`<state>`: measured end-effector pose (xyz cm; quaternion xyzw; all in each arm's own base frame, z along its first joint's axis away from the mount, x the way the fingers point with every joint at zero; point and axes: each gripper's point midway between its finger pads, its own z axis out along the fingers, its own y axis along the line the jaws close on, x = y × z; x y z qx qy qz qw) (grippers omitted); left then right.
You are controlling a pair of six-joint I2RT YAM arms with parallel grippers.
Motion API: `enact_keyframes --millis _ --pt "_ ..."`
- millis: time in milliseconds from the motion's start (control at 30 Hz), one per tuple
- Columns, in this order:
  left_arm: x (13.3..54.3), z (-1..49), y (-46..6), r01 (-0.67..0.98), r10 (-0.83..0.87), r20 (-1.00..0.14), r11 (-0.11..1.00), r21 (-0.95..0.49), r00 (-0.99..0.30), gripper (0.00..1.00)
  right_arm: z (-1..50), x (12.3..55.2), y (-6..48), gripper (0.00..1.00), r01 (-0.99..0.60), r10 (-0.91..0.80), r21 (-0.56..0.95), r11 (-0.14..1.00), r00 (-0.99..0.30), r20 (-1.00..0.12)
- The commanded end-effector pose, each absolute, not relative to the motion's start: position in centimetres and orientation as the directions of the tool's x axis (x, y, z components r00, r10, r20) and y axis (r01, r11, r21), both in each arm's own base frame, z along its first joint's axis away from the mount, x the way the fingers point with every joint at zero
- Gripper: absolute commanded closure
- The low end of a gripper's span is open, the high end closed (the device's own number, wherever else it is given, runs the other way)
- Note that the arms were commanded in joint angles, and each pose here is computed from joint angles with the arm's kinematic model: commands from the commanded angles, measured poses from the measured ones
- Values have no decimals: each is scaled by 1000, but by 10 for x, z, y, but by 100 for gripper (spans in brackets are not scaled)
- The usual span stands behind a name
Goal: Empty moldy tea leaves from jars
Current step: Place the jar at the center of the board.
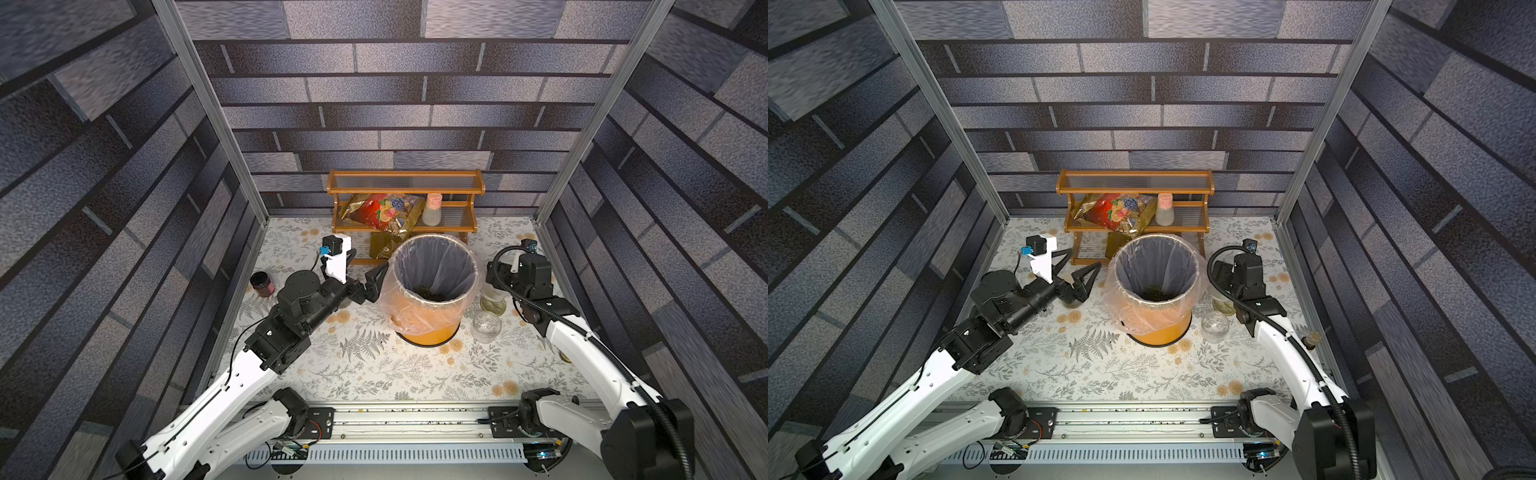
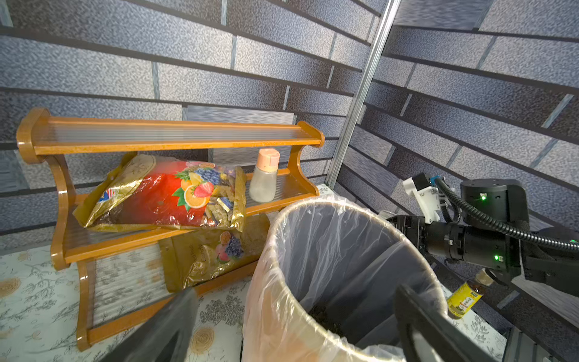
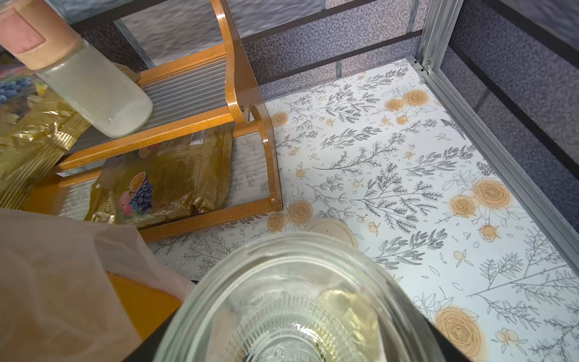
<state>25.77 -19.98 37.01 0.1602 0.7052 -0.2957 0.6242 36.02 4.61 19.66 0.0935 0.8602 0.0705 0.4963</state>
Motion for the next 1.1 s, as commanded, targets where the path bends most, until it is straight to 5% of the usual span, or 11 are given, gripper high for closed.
enact_keyframes --millis 0,1067 --pt "257 363 -191 565 -152 -971 792 -231 -184 0 226 382 50 100 33 241 244 969 -337 -910" --pt "261 350 -184 541 -134 -971 811 -223 -200 0 151 403 112 100 -139 141 220 966 -435 -889"
